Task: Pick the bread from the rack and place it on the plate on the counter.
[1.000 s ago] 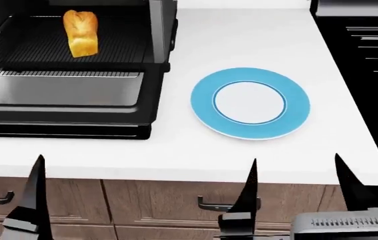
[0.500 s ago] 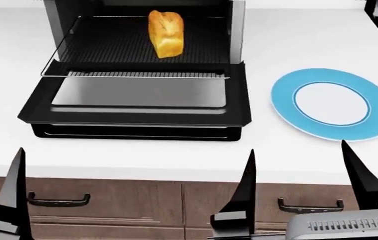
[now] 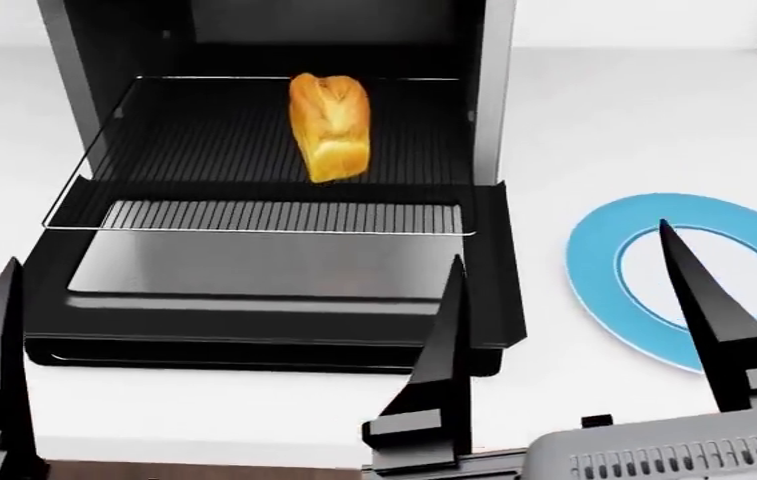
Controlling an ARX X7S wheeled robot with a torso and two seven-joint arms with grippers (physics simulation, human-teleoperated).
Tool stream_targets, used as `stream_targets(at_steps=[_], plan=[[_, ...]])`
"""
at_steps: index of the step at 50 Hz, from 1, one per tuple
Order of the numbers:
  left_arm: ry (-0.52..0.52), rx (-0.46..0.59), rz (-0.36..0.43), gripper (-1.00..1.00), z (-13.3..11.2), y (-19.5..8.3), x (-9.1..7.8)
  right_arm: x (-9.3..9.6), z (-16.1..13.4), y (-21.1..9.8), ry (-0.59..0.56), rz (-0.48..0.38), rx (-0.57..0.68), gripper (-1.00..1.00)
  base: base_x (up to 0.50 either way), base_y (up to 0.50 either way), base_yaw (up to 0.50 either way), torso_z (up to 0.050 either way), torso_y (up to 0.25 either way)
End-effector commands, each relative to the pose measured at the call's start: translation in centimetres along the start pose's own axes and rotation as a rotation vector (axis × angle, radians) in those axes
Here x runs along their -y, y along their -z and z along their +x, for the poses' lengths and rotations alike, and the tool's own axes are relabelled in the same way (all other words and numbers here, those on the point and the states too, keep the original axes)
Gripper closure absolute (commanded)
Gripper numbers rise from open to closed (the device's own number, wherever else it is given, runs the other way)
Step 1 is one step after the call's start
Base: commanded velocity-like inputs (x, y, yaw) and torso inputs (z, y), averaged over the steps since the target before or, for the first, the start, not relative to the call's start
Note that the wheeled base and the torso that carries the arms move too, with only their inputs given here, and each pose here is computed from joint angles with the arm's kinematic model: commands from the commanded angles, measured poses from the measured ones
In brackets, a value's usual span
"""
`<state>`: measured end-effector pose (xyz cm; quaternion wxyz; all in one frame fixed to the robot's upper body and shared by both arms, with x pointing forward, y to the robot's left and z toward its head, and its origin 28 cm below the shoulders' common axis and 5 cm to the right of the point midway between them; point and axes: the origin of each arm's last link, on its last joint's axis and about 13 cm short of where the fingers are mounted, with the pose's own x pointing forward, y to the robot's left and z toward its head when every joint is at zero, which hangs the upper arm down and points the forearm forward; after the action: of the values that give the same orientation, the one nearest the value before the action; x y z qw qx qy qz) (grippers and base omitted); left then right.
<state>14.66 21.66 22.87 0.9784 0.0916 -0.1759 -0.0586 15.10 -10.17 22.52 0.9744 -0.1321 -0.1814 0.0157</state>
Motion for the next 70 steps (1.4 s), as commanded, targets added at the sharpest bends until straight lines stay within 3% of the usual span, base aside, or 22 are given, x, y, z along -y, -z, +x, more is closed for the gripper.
stream_targets(at_steps=[1,6,7,23,49,59,70], plan=[[-0.017,-0.001,0.012,-1.00,-0.2,-0.6,-0.1,0.5,-0.4,-0.3,0.039,0.001,-0.020,-1.00,0.39,0.00,0.00,0.050,0.000],[-0.016,-0.005,0.015,-1.00,-0.3,-0.6,0.0,0.6,-0.5,0.0,0.041,0.016,-0.025,-1.00,0.37,0.00,0.00,0.050,0.000],[-0.031,-0.069,-0.013,-1.00,-0.8,-0.3,0.3,0.9,2.0,-0.4,-0.040,0.064,-0.060,-1.00,0.00,0.00,0.00,0.000,0.000],[-0.027,-0.074,-0.012,-1.00,-0.9,-0.3,0.3,0.8,3.1,-1.3,-0.094,0.072,-0.043,-1.00,0.00,0.00,0.00,0.000,0.000],[-0.033,-0.094,-0.007,-1.00,-1.1,0.2,0.2,-2.0,7.8,0.3,-0.339,0.196,-0.149,-1.00,0.00,0.00,0.00,0.000,0.000],[-0.036,-0.100,-0.001,-1.00,-1.3,0.2,0.1,-2.3,8.8,0.7,-0.380,0.308,-0.182,-1.00,0.00,0.00,0.00,0.000,0.000],[-0.033,-0.103,0.000,-1.00,-1.5,0.2,0.0,-2.5,9.7,0.9,-0.384,0.338,-0.185,-1.00,0.00,0.00,0.00,0.000,0.000]])
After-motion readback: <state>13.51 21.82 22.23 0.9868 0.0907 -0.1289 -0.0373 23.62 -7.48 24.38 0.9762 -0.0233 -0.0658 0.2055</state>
